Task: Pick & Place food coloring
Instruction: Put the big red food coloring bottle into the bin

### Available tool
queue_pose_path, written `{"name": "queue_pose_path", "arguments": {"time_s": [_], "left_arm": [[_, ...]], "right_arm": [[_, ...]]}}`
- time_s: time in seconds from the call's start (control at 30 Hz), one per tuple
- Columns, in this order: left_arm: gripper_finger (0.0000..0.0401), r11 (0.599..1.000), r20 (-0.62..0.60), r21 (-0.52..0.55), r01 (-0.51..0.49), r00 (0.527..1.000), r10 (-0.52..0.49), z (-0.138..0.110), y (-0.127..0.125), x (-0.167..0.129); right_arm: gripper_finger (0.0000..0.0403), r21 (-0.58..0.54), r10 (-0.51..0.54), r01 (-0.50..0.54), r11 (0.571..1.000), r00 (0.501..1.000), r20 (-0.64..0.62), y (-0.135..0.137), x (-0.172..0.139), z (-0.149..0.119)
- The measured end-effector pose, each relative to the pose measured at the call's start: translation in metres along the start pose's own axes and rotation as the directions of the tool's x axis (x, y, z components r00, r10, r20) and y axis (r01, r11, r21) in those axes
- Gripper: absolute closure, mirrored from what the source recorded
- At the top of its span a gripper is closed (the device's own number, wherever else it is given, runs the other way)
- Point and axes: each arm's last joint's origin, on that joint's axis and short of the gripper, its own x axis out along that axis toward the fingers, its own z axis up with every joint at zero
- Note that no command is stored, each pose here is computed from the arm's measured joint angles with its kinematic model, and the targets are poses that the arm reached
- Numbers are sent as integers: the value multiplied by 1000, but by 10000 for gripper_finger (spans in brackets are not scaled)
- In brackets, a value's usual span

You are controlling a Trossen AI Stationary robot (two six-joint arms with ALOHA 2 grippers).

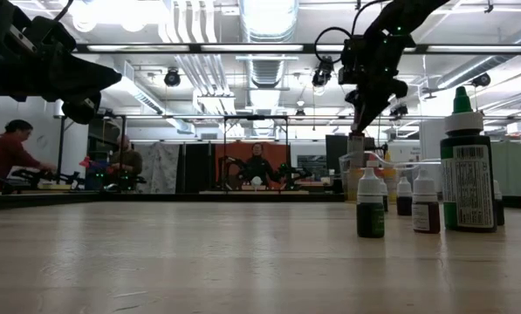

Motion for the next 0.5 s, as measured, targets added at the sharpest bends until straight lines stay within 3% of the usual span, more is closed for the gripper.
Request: {"name": "queue_pose_path", "arguments": {"time_s": [0.5], "left_arm": [[401, 1000, 0, 0, 0, 1000, 0, 0, 0, 0]], "right_arm": [[294, -31, 43, -44, 999, 998, -37, -6, 21, -1]]}}
